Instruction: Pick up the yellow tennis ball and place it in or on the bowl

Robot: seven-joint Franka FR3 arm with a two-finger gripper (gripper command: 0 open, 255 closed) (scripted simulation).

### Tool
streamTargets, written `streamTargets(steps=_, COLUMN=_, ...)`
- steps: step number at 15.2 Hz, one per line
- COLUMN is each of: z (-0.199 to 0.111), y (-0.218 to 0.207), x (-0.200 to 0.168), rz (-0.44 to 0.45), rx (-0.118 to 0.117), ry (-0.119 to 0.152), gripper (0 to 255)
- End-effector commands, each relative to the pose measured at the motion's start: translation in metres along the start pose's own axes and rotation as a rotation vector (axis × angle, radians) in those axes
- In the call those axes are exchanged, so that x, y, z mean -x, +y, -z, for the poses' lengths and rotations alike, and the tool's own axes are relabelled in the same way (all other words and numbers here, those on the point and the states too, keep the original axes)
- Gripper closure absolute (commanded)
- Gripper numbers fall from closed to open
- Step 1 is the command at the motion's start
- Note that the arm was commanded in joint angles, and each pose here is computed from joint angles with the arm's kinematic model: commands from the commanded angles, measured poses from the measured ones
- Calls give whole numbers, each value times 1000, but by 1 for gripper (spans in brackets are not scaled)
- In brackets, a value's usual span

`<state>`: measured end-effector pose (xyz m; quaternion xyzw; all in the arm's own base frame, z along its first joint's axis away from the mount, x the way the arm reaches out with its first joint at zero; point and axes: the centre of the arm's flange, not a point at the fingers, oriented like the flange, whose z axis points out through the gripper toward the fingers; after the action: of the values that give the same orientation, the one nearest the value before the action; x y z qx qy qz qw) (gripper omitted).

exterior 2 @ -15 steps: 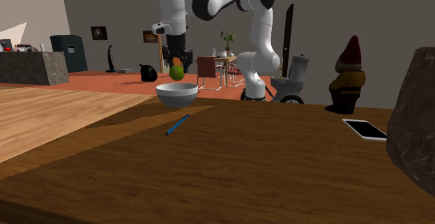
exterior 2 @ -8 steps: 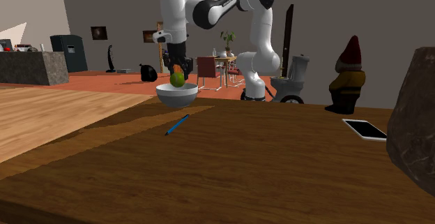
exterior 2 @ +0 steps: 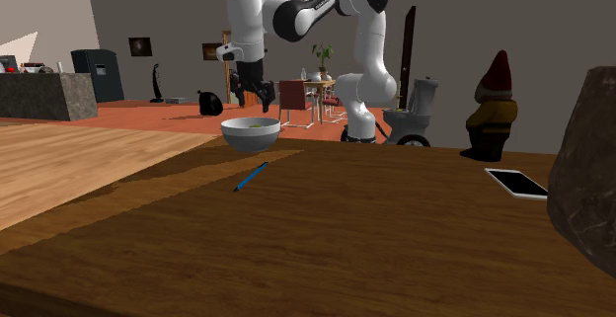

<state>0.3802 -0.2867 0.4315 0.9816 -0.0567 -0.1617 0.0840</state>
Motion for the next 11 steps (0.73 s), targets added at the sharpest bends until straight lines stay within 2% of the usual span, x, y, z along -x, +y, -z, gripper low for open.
streamTargets(steps=1, z=0, y=0, x=0, rz=0, rx=0, ry=0, gripper=0)
streamTargets(steps=3, z=0, y=0, x=0, rz=0, rx=0, ry=0, gripper=0)
streamTargets(steps=7, z=50, y=0, x=0, rz=0, rx=0, ry=0, gripper=0)
streamTargets(steps=11, z=50, y=0, x=0, rz=0, rx=0, ry=0, gripper=0)
